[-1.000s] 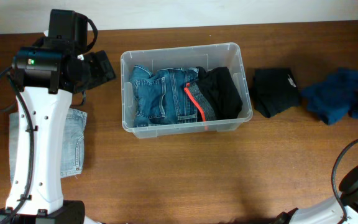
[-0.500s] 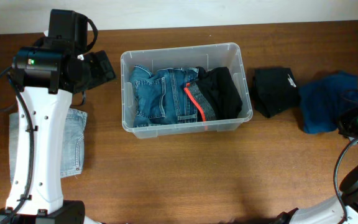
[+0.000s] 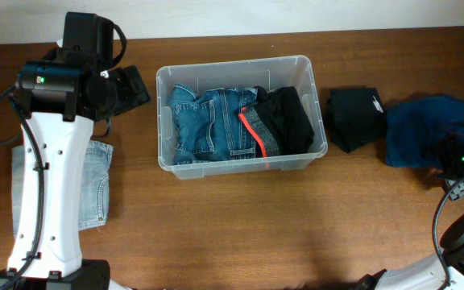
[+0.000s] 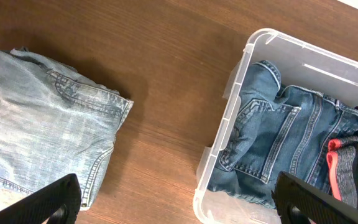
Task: Pack container
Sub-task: 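Lower the right gripper onto the teal-blue garment at the right edge, then close the right gripper on the teal-blue garment and lift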
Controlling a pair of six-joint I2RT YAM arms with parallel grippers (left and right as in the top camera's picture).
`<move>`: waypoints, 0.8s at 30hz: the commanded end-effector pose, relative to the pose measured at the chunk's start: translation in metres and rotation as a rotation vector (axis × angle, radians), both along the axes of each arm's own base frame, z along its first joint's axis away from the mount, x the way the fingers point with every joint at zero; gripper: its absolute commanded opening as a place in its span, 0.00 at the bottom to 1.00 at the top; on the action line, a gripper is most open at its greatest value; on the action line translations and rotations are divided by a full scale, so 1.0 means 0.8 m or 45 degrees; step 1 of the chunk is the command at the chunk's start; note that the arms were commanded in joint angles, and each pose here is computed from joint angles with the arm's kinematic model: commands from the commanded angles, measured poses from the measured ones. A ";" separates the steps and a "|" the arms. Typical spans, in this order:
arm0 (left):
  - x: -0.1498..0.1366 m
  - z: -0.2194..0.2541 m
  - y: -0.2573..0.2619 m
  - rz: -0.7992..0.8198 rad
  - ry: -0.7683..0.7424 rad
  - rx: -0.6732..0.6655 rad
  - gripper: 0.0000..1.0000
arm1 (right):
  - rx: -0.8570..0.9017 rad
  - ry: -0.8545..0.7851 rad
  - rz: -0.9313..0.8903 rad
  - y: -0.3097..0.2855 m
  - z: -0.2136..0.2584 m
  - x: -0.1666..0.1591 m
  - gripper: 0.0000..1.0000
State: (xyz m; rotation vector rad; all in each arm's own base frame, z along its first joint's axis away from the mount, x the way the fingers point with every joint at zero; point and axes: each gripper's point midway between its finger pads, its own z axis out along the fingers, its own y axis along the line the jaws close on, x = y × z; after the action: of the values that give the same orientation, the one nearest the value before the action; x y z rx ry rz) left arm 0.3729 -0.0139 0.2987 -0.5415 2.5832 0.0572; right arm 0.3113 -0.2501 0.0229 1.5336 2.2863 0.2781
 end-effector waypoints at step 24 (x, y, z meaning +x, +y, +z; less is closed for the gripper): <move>0.001 -0.003 0.002 -0.005 0.009 0.007 1.00 | 0.130 -0.349 -0.203 0.011 -0.017 0.041 0.99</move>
State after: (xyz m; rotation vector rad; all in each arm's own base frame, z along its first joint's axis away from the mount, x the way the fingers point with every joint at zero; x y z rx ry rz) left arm 0.3729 -0.0139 0.2987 -0.5420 2.5831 0.0571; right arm 0.3496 -0.2563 0.0321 1.5220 1.9467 0.4637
